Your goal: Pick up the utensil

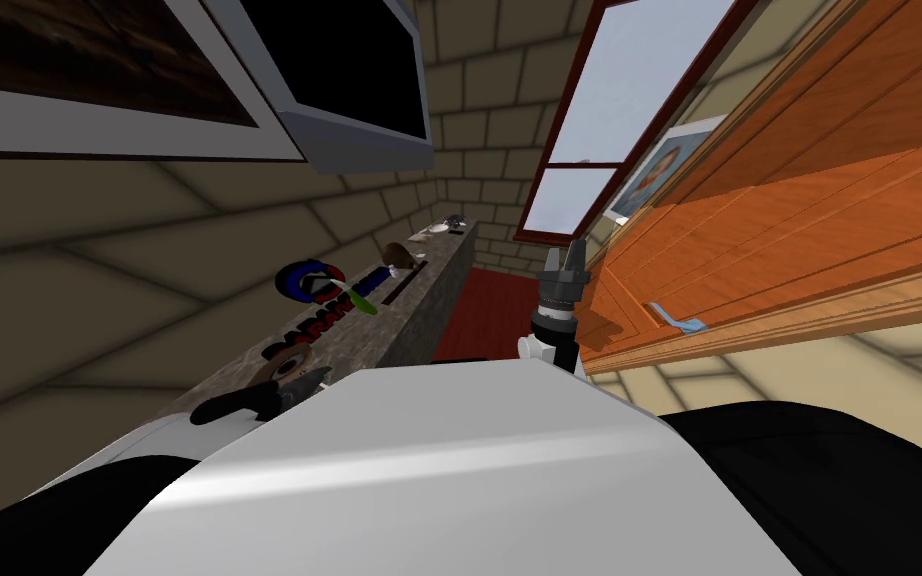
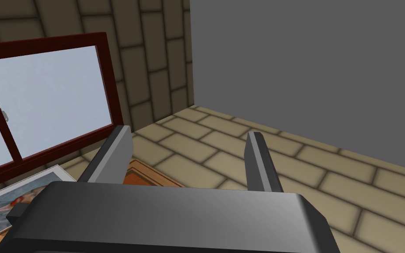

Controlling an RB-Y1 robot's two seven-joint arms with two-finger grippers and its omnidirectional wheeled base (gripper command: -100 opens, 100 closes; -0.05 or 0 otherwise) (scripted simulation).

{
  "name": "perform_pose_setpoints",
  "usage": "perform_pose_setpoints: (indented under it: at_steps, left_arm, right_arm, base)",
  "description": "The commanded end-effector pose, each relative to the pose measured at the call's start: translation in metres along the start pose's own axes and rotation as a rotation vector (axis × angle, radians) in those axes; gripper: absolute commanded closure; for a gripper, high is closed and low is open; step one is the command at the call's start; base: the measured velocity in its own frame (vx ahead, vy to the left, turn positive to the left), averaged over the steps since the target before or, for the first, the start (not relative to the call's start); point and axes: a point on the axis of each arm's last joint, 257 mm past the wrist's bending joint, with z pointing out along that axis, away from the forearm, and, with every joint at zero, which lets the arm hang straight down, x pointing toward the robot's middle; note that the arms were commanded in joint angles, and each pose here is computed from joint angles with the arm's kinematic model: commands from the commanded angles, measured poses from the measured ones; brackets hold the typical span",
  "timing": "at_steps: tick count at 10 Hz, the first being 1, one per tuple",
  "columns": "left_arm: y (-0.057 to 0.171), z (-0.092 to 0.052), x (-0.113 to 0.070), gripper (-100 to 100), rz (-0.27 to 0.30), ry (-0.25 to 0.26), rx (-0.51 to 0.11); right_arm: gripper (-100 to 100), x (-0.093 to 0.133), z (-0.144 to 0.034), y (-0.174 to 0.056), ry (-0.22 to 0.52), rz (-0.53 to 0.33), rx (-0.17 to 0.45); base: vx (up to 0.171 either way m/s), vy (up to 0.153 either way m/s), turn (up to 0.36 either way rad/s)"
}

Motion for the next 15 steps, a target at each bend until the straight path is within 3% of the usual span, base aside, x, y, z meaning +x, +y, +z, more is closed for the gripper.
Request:
perform_pose_setpoints:
  at_steps: [1, 6, 7, 8, 9, 12, 13, 14, 15]
  left_arm:
    - [0.022, -0.001, 0.011, -100, -0.005, 0.038, -0.07]
    - [0.066, -0.012, 0.028, -100, -0.003, 0.13, -0.227]
    - [0.059, -0.009, 0.026, -100, -0.004, 0.117, -0.203]
    - [0.061, -0.01, 0.027, 0, -0.004, 0.119, -0.209]
    - [0.065, -0.003, 0.027, -100, -0.012, 0.118, -0.21]
    - [0.074, 0.01, 0.029, -100, -0.027, 0.116, -0.214]
    - [0.071, 0.008, 0.029, -100, -0.024, 0.117, -0.214]
    - [0.071, 0.009, 0.029, 100, -0.024, 0.116, -0.213]
    - [0.071, 0.009, 0.029, 100, -0.024, 0.116, -0.213]
  right_arm:
    - [0, 0.0, 0.0, 0.0, 0.0, 0.0, 0.0]
    - [0, 0.0, 0.0, 0.0, 0.0, 0.0, 0.0]
    - [0, 0.0, 0.0, 0.0, 0.0, 0.0, 0.0]
    - [0, 0.0, 0.0, 0.0, 0.0, 0.0, 0.0]
    - [0, 0.0, 0.0, 0.0, 0.0, 0.0, 0.0]
    - [0, 0.0, 0.0, 0.0, 0.0, 0.0, 0.0]
    - [0, 0.0, 0.0, 0.0, 0.0, 0.0, 0.0]
    - [0, 0.0, 0.0, 0.0, 0.0, 0.0, 0.0]
    - [0, 0.0, 0.0, 0.0, 0.0, 0.0, 0.0]
  base:
    - [0.076, -0.02, -0.05]
    - [0.078, -0.019, -0.047]
    - [0.031, -0.002, -0.009]
    - [0.006, -0.001, 0.002]
    - [-0.004, -0.002, -0.057]
    - [-0.012, 0.002, -0.058]
    - [-0.006, 0.001, -0.01]
    - [0.0, 0.0, 0.0]
    - [-0.003, 0.002, 0.01]
